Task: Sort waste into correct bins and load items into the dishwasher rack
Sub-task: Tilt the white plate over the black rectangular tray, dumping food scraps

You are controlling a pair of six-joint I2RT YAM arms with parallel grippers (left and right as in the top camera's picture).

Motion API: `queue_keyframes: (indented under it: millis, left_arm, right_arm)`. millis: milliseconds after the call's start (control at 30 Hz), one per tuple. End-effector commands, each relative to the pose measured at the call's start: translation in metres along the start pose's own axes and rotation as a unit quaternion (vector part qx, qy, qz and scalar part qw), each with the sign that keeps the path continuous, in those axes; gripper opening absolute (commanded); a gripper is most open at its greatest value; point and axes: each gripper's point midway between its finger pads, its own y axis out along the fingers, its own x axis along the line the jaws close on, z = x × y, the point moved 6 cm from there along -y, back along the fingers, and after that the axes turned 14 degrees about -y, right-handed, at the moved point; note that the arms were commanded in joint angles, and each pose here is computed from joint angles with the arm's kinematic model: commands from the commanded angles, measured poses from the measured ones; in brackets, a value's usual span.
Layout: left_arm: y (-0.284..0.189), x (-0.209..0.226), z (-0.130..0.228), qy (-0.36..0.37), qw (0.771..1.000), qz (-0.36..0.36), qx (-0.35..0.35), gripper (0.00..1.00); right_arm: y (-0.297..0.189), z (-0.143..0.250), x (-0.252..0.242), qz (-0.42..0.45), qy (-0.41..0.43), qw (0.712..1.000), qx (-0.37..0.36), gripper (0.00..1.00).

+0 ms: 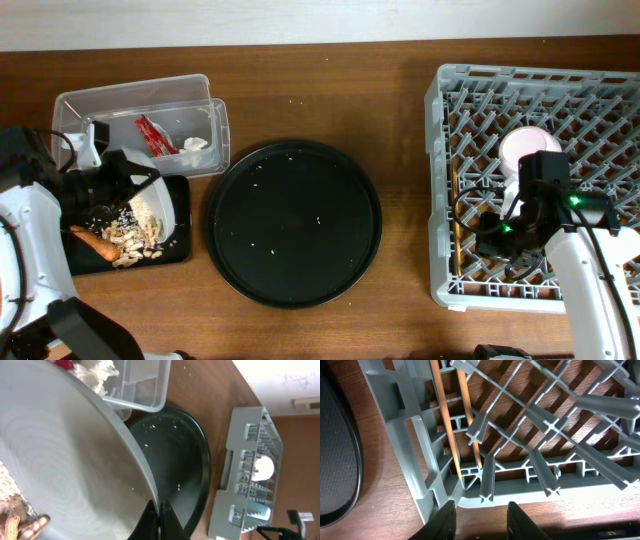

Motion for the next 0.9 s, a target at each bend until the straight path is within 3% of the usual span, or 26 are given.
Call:
queue_keyframes:
  millis: [0, 167, 400, 667, 700, 733, 767, 833, 867]
  left_arm:
    - [-0.007, -0.010, 0.004, 0.029, 0.999, 0.022, 0.000, 0.00]
    - [-0.013, -0.002, -0.002, 0.030, 0.999, 0.020, -0.013, 0.00]
    - [-0.019, -0.009, 0.004, 0.040, 0.995, 0.088, 0.002, 0.00]
    - [-0.019, 0.000, 0.004, 0.006, 0.997, 0.072, 0.009, 0.00]
    - [-0.020, 0.001, 0.001, 0.032, 0.997, 0.072, -0.002, 0.00]
    - [-0.020, 0.001, 0.003, 0.001, 0.997, 0.077, 0.008, 0.00]
    - [-0.020, 0.000, 0.003, 0.032, 0.996, 0.083, 0.005, 0.00]
    - [-0.018, 0.005, 0.002, -0.002, 0.998, 0.069, 0.010, 0.00]
    - [-0.019, 0.005, 0.002, 0.022, 0.997, 0.071, 0.008, 0.00]
  right_arm:
    - [0.000, 0.001, 0.001, -0.002, 0.003, 1.000, -0.002, 0.33]
    - [0.000, 0.001, 0.001, -0.002, 0.003, 1.000, -0.002, 0.33]
    - [0.000, 0.001, 0.001, -0.002, 0.003, 1.000, -0.002, 0.33]
    - [0.000, 0.001, 0.000, -0.001, 0.002, 1.000, -0.002, 0.33]
    - [0.000, 0.001, 0.000, -0.001, 0.003, 1.000, -0.002, 0.33]
    - [0.000, 0.001, 0.000, -0.001, 0.002, 1.000, -0.003, 0.33]
    - [0.000, 0.001, 0.000, -0.001, 0.003, 1.000, -0.003, 0.33]
    - [0.000, 0.001, 0.000, -0.001, 0.003, 1.000, -0.003, 0.33]
    - [0.000, 0.001, 0.000, -0.001, 0.003, 1.000, -0.003, 0.33]
